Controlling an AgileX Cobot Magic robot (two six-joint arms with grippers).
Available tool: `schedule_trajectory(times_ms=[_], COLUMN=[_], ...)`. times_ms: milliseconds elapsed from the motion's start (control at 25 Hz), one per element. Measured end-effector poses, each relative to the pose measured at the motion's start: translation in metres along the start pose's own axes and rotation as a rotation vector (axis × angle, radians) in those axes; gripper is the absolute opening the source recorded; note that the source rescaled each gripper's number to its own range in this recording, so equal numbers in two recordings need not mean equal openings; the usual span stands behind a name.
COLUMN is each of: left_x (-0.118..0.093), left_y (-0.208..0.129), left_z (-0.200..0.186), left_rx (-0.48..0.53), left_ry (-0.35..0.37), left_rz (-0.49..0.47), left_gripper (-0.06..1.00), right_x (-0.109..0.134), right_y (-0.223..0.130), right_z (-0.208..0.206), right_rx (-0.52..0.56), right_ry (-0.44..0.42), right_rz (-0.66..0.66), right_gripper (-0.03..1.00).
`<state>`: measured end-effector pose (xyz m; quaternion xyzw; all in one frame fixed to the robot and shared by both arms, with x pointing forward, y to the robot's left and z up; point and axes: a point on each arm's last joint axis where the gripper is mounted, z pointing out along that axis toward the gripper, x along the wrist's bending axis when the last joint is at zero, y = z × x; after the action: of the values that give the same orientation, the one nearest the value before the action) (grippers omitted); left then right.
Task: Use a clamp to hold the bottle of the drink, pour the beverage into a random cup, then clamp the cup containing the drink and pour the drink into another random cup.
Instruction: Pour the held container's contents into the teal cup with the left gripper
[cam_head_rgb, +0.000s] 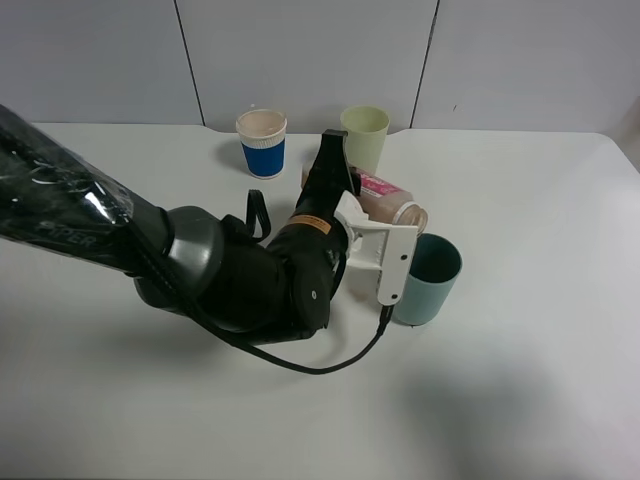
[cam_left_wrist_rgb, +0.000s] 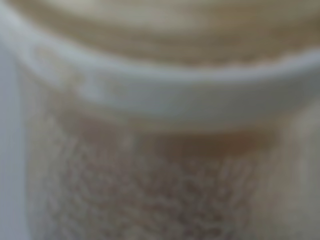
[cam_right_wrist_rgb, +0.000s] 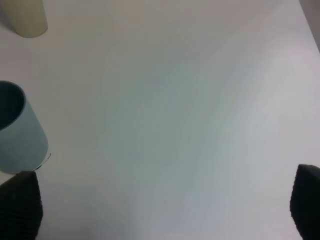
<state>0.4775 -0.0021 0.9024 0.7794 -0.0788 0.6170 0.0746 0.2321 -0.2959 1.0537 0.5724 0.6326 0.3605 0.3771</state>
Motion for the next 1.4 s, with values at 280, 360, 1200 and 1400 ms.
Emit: schedule_trajectory(times_ms=[280,360,1200,1400], left_x=[0.0016,0.0034,0.0068,0.0073], left_y=[0.0013,-0.0005,0.001,0.002], left_z=[0.0,0.0019,0.0031,0.003], left_rx=[-0.014,-0.012,-0.037,-0.049], left_ry=[0.018,0.032,0.069,0.075], left_rz=[0.05,0.078,0.169,0.179], left_gripper=[0.06,0.06,0.06,0.06], right_x=[0.0,0.0,0.0,0.0], right_y=[0.0,0.0,0.0,0.0], right_z=[0.0,0.0,0.0,0.0], right_rx=[0.0,0.0,0.0,0.0], right_ry=[0.0,0.0,0.0,0.0], right_rz=[0.0,0.0,0.0,0.0], right_gripper=[1.0,1.0,1.0,1.0])
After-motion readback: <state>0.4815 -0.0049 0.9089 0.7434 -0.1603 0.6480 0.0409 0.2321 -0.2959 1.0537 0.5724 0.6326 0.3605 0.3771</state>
